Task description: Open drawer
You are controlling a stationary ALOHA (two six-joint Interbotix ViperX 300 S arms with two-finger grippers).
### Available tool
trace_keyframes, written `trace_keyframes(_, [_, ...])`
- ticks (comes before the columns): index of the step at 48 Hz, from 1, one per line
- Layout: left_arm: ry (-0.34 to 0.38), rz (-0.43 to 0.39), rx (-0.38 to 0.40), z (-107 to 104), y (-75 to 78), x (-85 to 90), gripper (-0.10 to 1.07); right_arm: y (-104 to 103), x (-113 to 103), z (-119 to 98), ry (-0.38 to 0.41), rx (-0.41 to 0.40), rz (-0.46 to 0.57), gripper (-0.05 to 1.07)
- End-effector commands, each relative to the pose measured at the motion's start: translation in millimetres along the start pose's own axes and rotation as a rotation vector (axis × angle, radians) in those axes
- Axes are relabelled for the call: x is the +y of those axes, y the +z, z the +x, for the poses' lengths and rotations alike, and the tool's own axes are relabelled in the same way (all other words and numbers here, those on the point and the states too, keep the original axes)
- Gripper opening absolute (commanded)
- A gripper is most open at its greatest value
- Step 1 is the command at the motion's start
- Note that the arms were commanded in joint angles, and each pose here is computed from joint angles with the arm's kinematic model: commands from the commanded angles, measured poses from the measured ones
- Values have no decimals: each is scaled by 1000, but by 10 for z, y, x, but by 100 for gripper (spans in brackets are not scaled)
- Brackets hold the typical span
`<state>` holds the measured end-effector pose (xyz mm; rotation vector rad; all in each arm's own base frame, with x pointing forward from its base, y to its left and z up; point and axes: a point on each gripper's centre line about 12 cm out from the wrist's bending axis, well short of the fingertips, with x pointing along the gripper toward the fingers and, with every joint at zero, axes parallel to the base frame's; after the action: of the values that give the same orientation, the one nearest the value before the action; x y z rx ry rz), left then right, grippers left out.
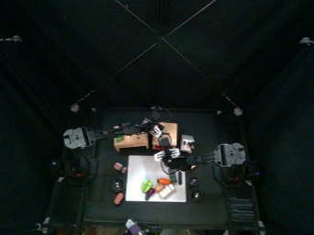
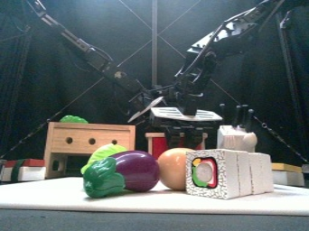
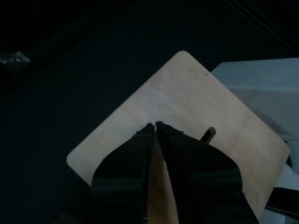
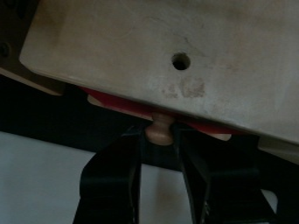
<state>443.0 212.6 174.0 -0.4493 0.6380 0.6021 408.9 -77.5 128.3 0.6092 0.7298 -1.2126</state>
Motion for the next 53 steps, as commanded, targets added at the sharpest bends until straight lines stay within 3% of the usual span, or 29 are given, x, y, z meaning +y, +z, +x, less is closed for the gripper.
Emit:
trace_keyframes(1, [18, -5, 27, 11, -73, 54, 58, 100, 40, -90, 22, -13, 20, 57])
trace_keyframes(30, [21, -7, 28, 13, -74, 71, 58, -101, 183, -289, 79, 9, -15, 56])
trace_keyframes(53, [21, -5, 28, 13, -74, 71, 58, -414, 307, -506, 142, 52, -57, 56])
